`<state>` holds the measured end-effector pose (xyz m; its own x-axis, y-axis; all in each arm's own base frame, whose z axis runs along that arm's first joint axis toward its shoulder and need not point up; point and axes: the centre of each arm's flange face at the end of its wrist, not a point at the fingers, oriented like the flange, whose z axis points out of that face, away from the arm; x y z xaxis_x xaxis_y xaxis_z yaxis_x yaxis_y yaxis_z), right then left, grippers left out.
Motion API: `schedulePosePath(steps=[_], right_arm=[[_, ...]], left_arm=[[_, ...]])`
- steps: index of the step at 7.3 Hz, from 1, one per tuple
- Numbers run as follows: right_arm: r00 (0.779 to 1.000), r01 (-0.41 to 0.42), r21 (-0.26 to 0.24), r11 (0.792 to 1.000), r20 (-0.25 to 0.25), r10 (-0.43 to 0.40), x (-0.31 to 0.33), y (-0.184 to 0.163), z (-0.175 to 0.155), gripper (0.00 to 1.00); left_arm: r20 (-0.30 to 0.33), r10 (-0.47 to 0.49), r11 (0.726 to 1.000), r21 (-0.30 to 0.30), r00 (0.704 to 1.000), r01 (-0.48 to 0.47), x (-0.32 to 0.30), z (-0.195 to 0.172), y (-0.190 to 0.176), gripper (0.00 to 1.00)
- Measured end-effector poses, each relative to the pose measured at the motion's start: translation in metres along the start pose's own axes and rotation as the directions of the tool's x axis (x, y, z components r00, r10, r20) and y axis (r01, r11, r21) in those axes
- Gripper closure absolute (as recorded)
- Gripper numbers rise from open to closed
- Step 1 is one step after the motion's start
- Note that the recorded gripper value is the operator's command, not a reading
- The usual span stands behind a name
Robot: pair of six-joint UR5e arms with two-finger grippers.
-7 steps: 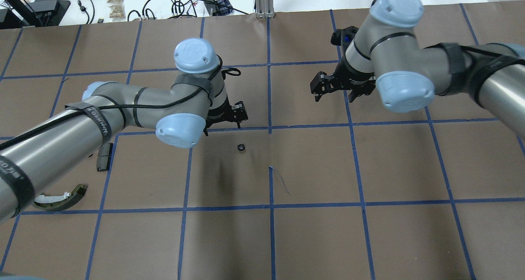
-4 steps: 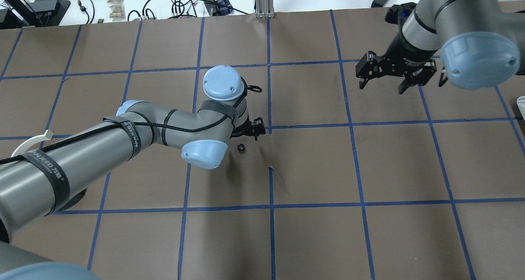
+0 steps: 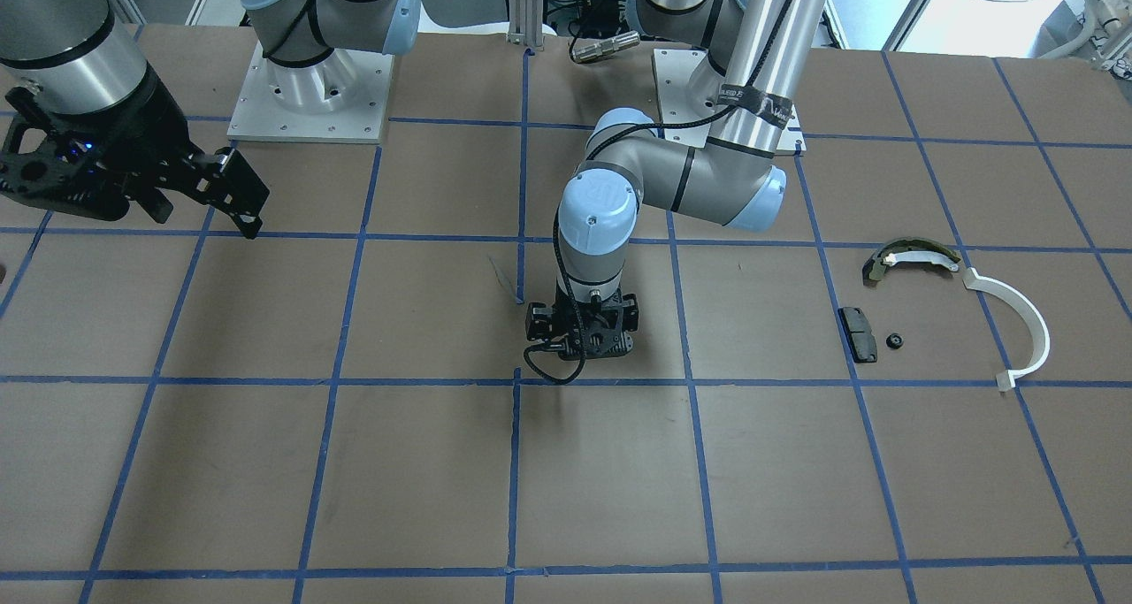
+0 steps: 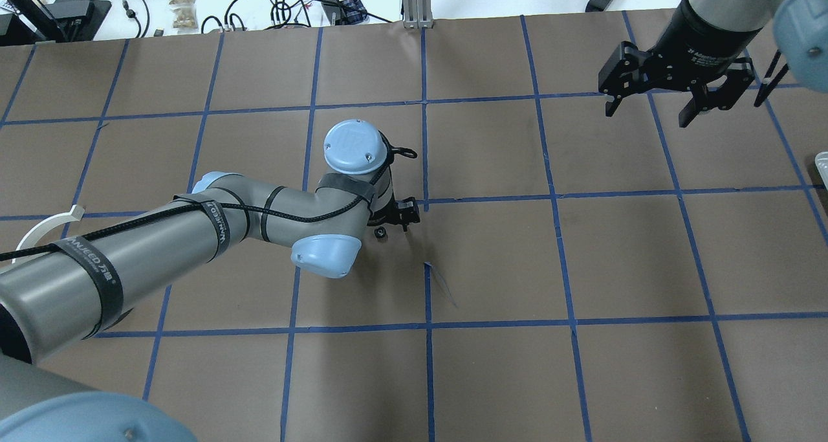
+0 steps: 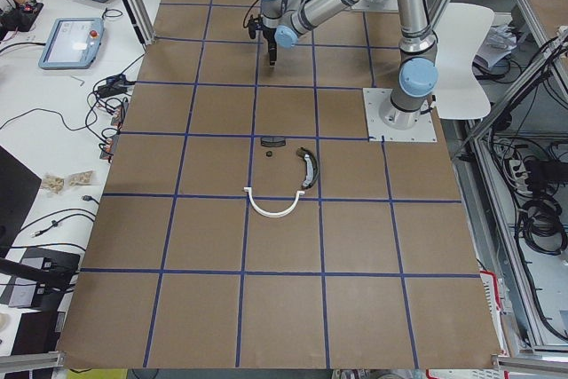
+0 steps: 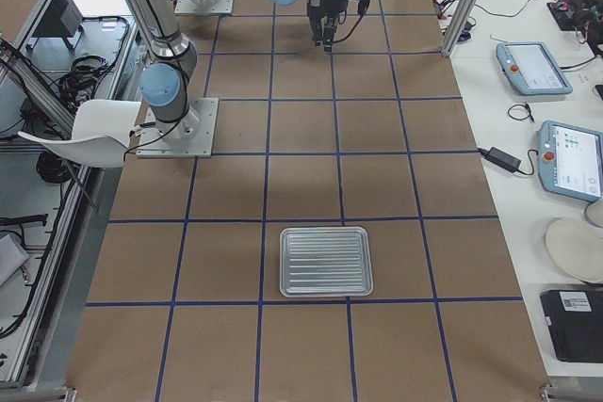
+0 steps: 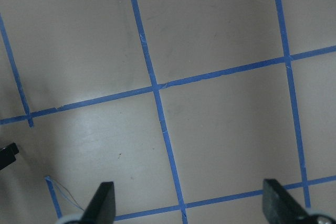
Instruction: Place bearing gear from tray to pile
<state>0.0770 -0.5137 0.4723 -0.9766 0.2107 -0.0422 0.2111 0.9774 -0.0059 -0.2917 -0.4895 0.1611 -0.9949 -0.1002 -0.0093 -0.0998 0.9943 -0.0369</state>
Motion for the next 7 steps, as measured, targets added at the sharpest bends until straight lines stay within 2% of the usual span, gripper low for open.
schedulePosePath(steps=[1, 2, 3, 5, 6, 7], right_arm=[[1.0, -0.002, -0.004, 1.0, 0.003, 0.002, -0.002, -0.002, 0.0, 0.0], [1.0, -0.002, -0.016, 1.0, -0.001, 0.002, -0.002, -0.002, 0.002, 0.0], [1.0, 0.004, -0.042, 0.999, -0.004, -0.004, -0.002, 0.004, 0.002, 0.0], [0.997, 0.079, -0.072, 0.994, 0.001, -0.079, -0.002, 0.015, -0.002, 0.0], [0.994, 0.108, -0.075, 0.991, 0.006, -0.107, -0.004, 0.019, -0.004, 0.0], [0.997, 0.084, -0.078, 0.993, 0.004, -0.083, -0.012, 0.023, -0.004, 0.0]], left_arm=[[0.002, 0.0, 1.0, -0.005, 1.0, 0.0, 0.0, 0.001, 0.001, 0.51], [0.005, 0.001, 1.0, -0.007, 1.0, -0.001, -0.001, 0.001, 0.002, 0.69], [0.005, 0.001, 1.0, -0.008, 1.0, -0.001, -0.001, 0.001, 0.002, 0.81], [0.004, -0.001, 1.0, -0.01, 1.0, 0.001, -0.002, 0.002, 0.002, 1.0], [0.003, -0.007, 1.0, -0.009, 1.0, 0.007, -0.005, 0.001, -0.001, 1.0], [-0.002, -0.027, 1.0, -0.009, 1.0, 0.027, -0.014, -0.005, -0.009, 1.0]])
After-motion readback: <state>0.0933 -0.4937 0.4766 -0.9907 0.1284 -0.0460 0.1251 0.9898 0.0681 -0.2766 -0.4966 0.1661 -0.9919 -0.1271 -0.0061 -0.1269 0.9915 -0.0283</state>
